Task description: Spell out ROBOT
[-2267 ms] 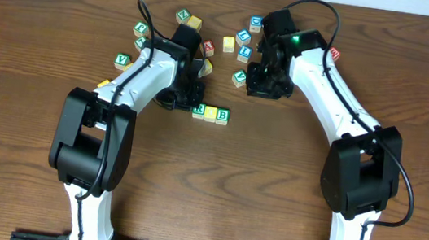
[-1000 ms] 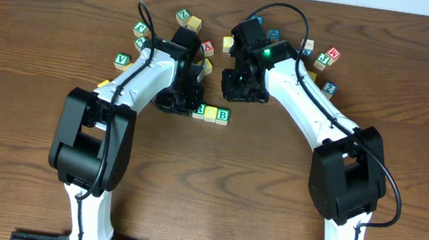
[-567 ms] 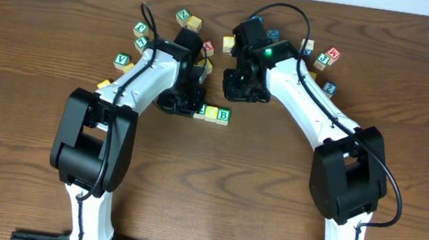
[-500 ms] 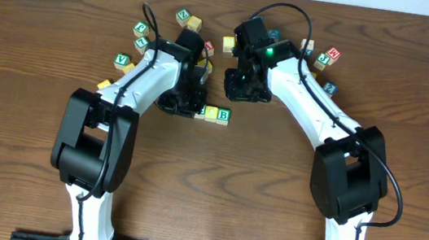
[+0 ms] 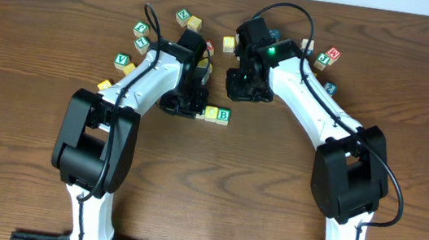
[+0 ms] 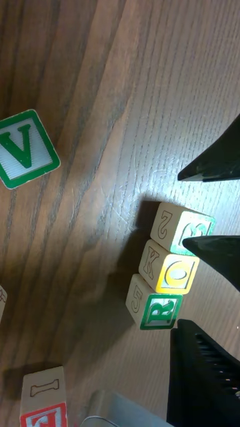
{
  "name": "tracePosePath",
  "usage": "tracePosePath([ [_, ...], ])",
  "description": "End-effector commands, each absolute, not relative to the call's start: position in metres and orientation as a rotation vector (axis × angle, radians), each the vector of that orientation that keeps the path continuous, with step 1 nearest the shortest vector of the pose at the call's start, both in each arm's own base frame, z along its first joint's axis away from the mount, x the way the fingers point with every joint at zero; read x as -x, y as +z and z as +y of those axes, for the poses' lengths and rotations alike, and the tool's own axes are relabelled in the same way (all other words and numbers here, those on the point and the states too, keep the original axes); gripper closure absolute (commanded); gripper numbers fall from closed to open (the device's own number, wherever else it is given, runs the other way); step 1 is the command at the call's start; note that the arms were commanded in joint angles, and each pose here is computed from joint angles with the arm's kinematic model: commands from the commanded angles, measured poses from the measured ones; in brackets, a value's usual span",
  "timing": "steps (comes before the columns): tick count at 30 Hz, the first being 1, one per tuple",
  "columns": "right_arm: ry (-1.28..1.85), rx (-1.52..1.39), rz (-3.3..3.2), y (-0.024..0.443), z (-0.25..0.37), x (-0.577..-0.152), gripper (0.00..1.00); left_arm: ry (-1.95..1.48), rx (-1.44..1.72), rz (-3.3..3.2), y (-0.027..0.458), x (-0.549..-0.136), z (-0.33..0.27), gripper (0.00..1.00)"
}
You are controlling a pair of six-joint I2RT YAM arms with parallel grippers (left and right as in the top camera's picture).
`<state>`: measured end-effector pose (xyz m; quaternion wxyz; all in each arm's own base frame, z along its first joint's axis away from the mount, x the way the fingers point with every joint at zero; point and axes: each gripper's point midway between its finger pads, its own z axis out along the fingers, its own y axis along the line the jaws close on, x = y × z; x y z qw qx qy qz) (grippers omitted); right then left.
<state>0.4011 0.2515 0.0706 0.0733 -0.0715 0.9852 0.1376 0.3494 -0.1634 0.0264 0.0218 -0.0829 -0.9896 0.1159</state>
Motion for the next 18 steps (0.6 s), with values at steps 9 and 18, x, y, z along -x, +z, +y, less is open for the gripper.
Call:
tracePosePath([
  [9,0.409,0.231,2.972,0.067,0.250,-0.398,0.78,0.371,0.239,-3.044,0.024,-0.345,-0.164,0.92],
  [18,0.411,0.255,2.971,0.067,0.256,-0.394,0.78,0.372,0.173,-3.163,0.071,-0.376,-0.144,0.92],
])
